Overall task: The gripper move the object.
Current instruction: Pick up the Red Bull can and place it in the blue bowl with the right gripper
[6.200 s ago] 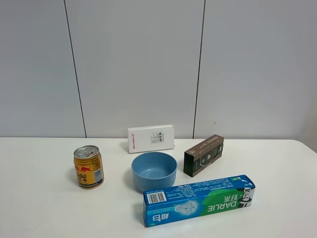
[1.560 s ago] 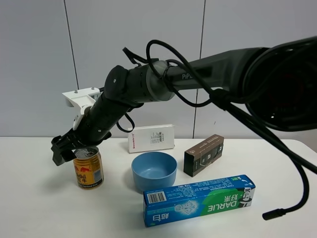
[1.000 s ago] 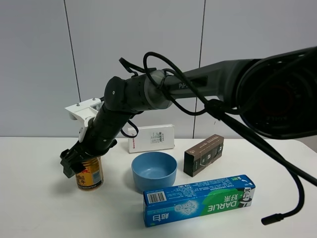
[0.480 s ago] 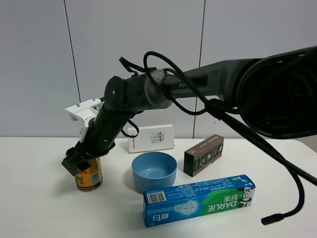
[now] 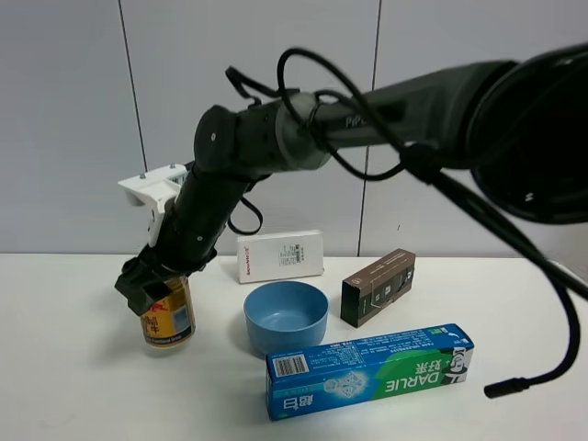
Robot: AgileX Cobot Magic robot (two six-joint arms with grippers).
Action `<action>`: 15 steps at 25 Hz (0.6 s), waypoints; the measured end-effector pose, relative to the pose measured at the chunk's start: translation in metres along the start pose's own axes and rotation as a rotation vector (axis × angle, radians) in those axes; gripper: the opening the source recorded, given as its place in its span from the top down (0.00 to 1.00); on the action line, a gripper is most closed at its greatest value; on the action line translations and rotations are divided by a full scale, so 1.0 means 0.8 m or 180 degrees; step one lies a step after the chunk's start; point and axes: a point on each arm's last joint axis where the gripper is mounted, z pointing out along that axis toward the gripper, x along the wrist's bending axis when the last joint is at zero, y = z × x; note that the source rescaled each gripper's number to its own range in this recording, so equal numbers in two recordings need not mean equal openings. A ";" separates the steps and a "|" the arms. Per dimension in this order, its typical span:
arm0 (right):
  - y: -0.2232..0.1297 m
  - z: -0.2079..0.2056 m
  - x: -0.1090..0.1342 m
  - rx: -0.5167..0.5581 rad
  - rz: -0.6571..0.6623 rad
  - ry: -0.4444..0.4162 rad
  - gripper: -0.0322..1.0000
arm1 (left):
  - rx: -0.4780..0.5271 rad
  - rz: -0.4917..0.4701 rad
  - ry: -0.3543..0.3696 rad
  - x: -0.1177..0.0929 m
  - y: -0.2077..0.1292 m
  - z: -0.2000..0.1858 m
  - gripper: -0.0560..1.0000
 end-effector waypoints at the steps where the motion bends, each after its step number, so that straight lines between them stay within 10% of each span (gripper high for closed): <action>1: 0.008 -0.017 0.002 -0.0016 -0.0027 -0.0004 0.97 | 0.0000 0.0000 0.0000 0.000 0.000 0.000 0.00; 15: 0.038 -0.221 0.025 0.0478 0.0032 -0.0439 0.97 | 0.0000 0.0000 0.0000 0.000 0.000 0.000 0.00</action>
